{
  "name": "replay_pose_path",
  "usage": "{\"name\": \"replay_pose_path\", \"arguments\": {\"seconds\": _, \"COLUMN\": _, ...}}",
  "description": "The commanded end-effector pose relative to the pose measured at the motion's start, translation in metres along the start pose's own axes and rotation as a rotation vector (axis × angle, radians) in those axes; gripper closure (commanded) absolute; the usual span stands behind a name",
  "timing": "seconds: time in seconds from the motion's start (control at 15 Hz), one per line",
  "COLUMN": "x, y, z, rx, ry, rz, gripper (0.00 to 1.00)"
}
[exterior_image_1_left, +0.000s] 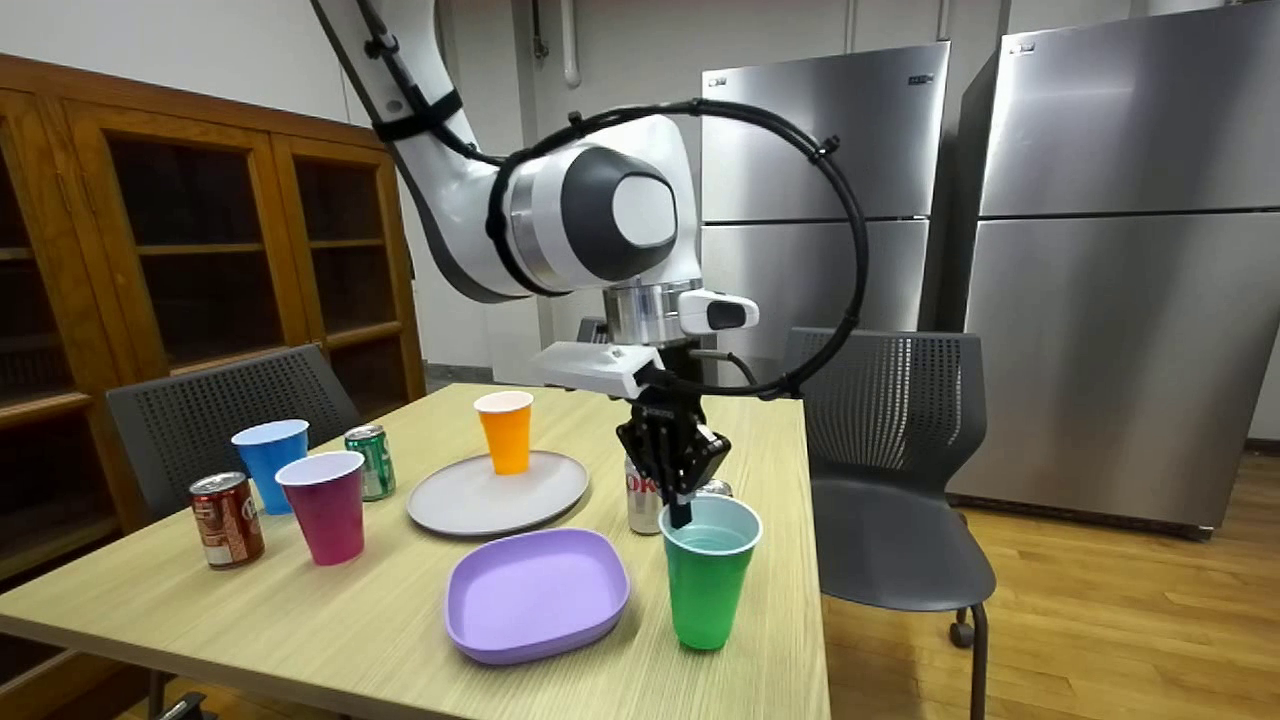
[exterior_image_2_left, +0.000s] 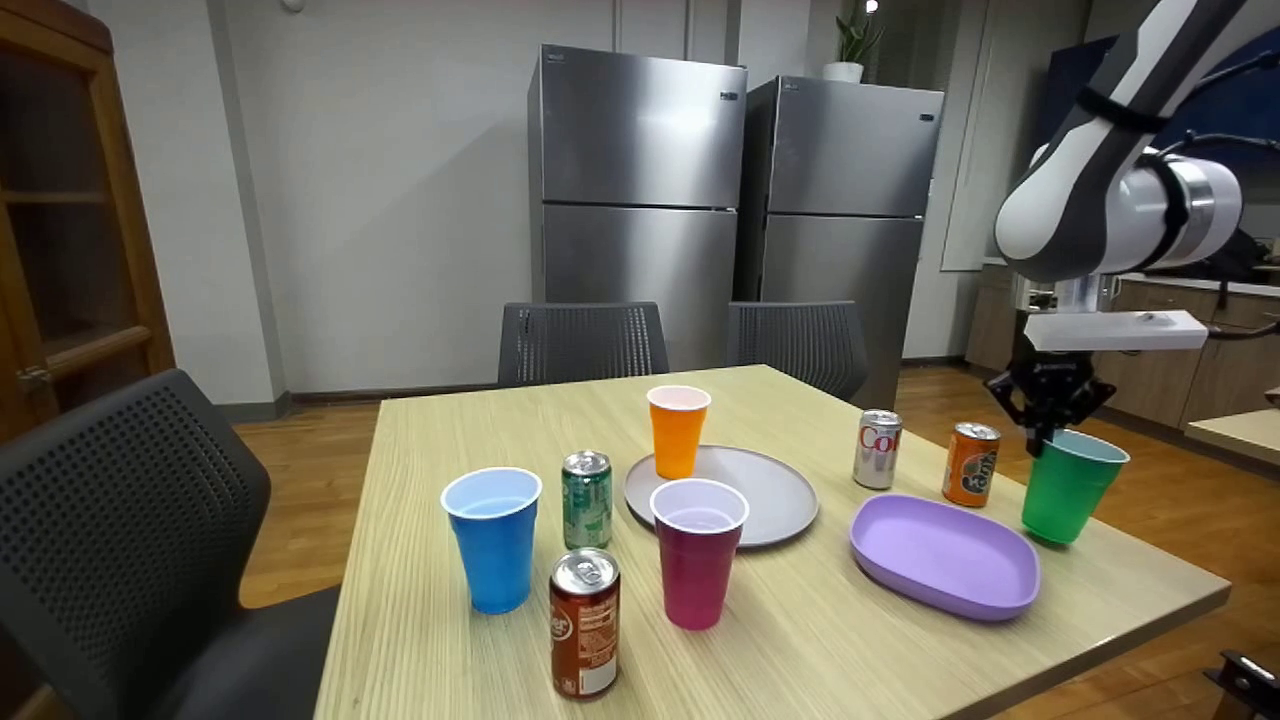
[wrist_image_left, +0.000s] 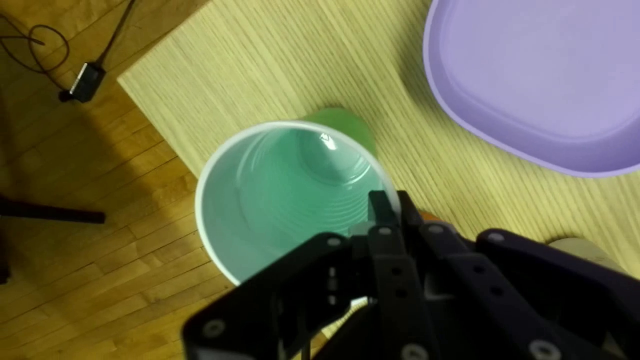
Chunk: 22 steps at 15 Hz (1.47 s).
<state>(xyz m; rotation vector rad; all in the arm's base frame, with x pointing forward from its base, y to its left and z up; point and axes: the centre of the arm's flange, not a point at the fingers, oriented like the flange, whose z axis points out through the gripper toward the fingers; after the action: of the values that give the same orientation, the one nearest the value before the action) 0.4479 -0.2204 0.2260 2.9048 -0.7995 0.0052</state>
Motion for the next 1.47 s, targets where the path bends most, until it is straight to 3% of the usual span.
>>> {"name": "replay_pose_path", "arguments": {"seconds": 0.0, "x": -0.048, "y": -0.014, "z": -0.037, "rx": -0.022, "ry": 0.022, "rz": 0.002, "gripper": 0.99}}
{"name": "replay_pose_path", "arguments": {"seconds": 0.4, "x": -0.088, "y": -0.032, "z": -0.079, "rx": -0.046, "ry": 0.105, "rz": -0.033, "gripper": 0.99}}
{"name": "replay_pose_path", "arguments": {"seconds": 0.67, "x": -0.095, "y": -0.068, "z": -0.105, "rx": -0.044, "ry": 0.162, "rz": -0.097, "gripper": 0.99}}
{"name": "replay_pose_path", "arguments": {"seconds": 1.0, "x": -0.083, "y": -0.13, "z": -0.126, "rx": -0.012, "ry": 0.222, "rz": -0.224, "gripper": 0.99}}
{"name": "replay_pose_path", "arguments": {"seconds": 1.4, "x": -0.044, "y": -0.205, "z": -0.142, "rx": 0.022, "ry": 0.266, "rz": -0.371, "gripper": 0.99}}
